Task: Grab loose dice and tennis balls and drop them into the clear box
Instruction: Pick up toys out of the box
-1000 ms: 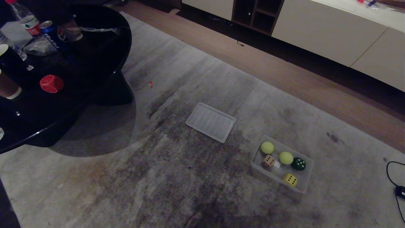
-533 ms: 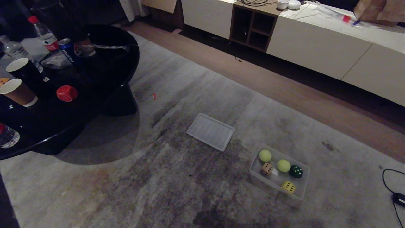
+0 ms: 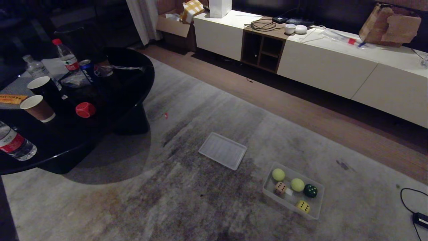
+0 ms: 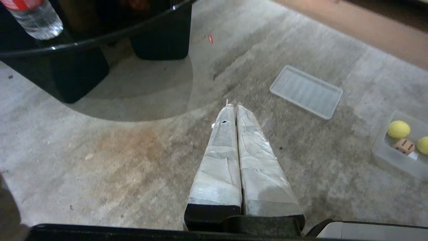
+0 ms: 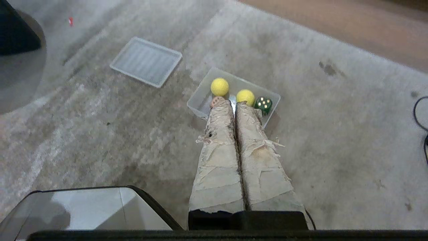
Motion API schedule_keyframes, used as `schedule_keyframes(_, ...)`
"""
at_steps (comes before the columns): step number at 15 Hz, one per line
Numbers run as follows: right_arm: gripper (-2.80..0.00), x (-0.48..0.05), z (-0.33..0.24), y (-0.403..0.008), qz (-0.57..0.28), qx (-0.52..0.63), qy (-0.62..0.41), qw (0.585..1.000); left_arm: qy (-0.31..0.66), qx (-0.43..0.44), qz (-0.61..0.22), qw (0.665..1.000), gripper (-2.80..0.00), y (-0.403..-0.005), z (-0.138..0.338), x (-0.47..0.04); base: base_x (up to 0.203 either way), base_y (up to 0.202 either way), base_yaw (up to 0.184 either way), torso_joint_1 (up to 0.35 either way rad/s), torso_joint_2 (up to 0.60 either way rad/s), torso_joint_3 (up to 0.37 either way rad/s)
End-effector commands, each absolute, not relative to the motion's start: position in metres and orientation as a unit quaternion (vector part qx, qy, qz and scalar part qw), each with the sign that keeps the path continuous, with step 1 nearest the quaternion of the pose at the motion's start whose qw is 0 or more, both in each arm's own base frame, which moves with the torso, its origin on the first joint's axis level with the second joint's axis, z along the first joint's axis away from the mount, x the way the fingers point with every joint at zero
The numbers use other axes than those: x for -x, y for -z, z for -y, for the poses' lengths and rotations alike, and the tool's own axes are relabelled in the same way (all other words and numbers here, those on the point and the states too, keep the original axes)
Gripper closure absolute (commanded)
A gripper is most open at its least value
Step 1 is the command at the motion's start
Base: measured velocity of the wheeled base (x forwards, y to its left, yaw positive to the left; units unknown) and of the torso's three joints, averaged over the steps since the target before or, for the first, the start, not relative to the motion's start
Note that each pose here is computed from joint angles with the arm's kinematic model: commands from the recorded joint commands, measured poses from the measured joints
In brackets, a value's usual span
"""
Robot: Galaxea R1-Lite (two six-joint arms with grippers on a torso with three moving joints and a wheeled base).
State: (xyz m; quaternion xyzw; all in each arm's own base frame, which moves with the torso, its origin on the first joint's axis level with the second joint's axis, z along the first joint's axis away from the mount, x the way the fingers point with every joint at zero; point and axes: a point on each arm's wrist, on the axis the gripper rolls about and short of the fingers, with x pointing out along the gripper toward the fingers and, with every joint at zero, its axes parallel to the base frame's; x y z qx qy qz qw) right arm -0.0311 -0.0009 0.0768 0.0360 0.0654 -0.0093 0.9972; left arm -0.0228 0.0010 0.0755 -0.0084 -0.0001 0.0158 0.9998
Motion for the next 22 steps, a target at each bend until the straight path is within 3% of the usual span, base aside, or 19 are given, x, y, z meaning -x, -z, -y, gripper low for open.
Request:
schedule_keyframes(1,0.0,0.0309,0.001,-0.0767,-0.068,-0.036,0.009,0.997,-0.016,0.009,-0.001,1.0,0.0,-0.0751,-0.001,0.0226,0.0,0.0,0.0,0.002,0.0,0.203)
schedule_keyframes(14,0.0,0.0308,0.0009,-0.0769,-0.067,-0.036,0.009,0.997,-0.014,0.001,-0.002,1.0,0.0,-0.0749,-0.0009,0.0226,0.0,0.0,0.0,0.002,0.0,0.198)
schedule_keyframes(22,0.0,0.0309,0.001,-0.0765,-0.069,-0.036,0.007,0.997,-0.012,-0.012,-0.002,1.0,0.0,-0.0751,-0.0008,0.0226,0.001,0.0,0.01,0.002,0.0,0.024)
